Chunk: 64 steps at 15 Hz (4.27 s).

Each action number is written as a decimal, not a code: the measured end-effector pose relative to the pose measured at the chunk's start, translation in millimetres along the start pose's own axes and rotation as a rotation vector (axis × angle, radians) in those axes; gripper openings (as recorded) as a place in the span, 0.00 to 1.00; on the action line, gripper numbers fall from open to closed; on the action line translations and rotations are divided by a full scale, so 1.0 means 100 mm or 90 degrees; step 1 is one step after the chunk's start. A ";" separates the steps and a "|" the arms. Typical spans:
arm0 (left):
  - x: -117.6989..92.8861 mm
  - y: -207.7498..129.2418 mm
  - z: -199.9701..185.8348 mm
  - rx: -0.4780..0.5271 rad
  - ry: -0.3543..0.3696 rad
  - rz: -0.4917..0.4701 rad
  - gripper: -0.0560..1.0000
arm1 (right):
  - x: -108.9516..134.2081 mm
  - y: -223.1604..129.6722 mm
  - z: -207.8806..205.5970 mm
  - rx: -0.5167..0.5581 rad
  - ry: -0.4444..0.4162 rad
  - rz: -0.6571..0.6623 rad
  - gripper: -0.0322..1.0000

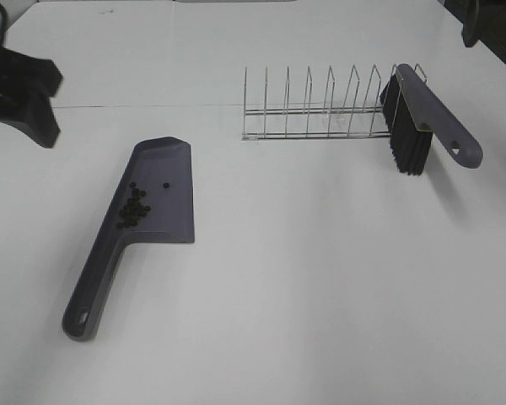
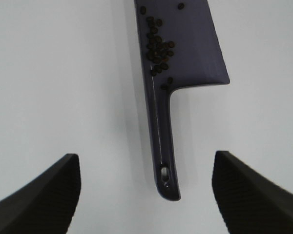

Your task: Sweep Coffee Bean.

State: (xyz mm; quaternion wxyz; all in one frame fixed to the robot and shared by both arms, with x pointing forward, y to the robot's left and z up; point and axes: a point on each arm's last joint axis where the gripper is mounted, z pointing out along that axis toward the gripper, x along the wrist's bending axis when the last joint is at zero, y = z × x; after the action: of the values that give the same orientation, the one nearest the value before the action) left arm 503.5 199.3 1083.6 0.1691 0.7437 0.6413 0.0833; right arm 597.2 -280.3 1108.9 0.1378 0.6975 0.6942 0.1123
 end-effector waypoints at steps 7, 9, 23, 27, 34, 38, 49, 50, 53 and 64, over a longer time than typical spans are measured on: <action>0.25 -1.06 -0.80 -0.059 0.003 0.024 0.70 | -0.09 -1.48 -0.23 0.078 0.002 -0.013 0.83; 0.32 -1.37 -0.75 -0.057 0.003 0.026 0.70 | -0.12 -1.91 -0.26 0.077 0.002 -0.013 0.83; 0.54 -2.59 -0.70 -0.382 -0.056 0.155 0.70 | -0.17 -3.63 -0.81 -0.433 0.061 -0.082 0.83; 0.52 -2.59 -0.70 -0.382 -0.067 0.170 0.70 | -0.15 -3.59 -0.73 -0.456 0.067 -0.096 0.83; 0.51 -2.59 -0.71 -0.382 -0.077 0.173 0.70 | -0.15 -3.58 -0.74 -0.462 0.069 -0.096 0.83; 0.51 -2.59 -0.71 -0.382 -0.077 0.174 0.70 | -0.15 -3.58 -0.74 -0.462 0.069 -0.096 0.83; 0.53 -2.66 -0.74 -0.429 -0.002 0.082 0.70 | -0.15 -3.58 -0.74 -0.462 0.069 -0.096 0.83; 0.52 -2.70 -0.75 -0.449 0.022 0.056 0.70 | -0.15 -3.58 -0.74 -0.462 0.070 -0.095 0.83; 0.52 -2.73 -0.76 -0.467 0.060 0.016 0.70 | -0.14 -3.58 -0.74 -0.462 0.071 -0.095 0.83; 0.52 -2.73 -0.76 -0.468 0.060 0.016 0.70 | -0.14 -3.58 -0.74 -0.462 0.052 -0.073 0.83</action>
State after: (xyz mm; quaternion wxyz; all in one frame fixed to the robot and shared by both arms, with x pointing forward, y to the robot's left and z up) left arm 233.1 294.2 1051.6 0.3940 0.6366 0.5665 0.3445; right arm 235.8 -292.4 1054.1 0.3542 0.5584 0.6519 0.3712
